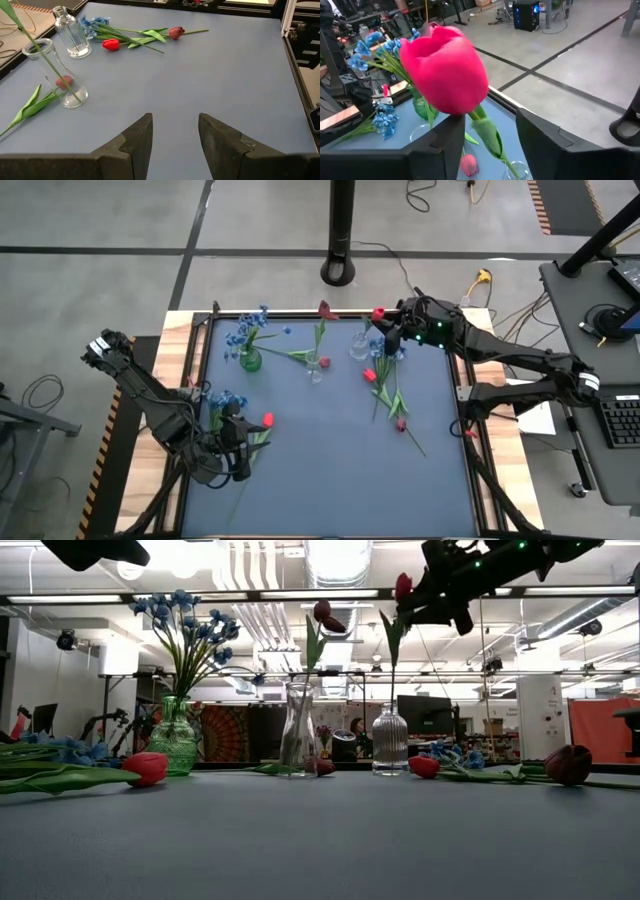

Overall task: Sort flowers into vase by color
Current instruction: Put the right red tulip into the top transparent vase, then put the right dark red tulip into the bottom transparent vase

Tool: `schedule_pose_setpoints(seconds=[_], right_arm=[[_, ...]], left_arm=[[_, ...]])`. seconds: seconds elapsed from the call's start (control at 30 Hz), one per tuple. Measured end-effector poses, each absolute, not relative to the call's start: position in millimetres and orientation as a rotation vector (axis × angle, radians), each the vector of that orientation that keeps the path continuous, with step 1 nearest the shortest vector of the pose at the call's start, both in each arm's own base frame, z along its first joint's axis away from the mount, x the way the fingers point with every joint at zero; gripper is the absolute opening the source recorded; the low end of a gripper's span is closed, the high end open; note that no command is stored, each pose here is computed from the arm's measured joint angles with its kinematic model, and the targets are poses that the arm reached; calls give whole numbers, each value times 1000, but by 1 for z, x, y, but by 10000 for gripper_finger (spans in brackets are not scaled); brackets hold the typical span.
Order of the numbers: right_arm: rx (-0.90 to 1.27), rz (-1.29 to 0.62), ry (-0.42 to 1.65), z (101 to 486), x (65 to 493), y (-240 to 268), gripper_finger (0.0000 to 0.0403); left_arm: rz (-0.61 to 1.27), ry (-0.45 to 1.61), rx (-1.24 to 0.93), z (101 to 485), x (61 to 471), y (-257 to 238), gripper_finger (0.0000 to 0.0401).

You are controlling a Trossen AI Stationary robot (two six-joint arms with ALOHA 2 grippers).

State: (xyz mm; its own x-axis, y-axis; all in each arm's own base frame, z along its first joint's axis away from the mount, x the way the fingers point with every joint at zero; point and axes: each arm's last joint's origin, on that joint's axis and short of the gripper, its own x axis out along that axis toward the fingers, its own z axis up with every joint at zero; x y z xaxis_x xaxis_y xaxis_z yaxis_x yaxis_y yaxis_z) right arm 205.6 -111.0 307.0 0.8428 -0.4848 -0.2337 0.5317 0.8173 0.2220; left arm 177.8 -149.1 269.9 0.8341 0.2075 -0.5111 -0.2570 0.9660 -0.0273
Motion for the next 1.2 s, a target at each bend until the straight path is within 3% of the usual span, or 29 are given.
schedule_pose_setpoints(seconds=[0.5, 0.87, 1.2], right_arm=[[346, -560, 265, 302, 195, -105, 237], [434, -589, 437, 286, 187, -101, 225], [492, -602, 553, 276, 181, -97, 222]], left_arm=[[247, 530, -96, 270, 178, -149, 143], [261, 529, -175, 270, 178, -149, 143], [277, 668, -346, 261, 171, -146, 143]])
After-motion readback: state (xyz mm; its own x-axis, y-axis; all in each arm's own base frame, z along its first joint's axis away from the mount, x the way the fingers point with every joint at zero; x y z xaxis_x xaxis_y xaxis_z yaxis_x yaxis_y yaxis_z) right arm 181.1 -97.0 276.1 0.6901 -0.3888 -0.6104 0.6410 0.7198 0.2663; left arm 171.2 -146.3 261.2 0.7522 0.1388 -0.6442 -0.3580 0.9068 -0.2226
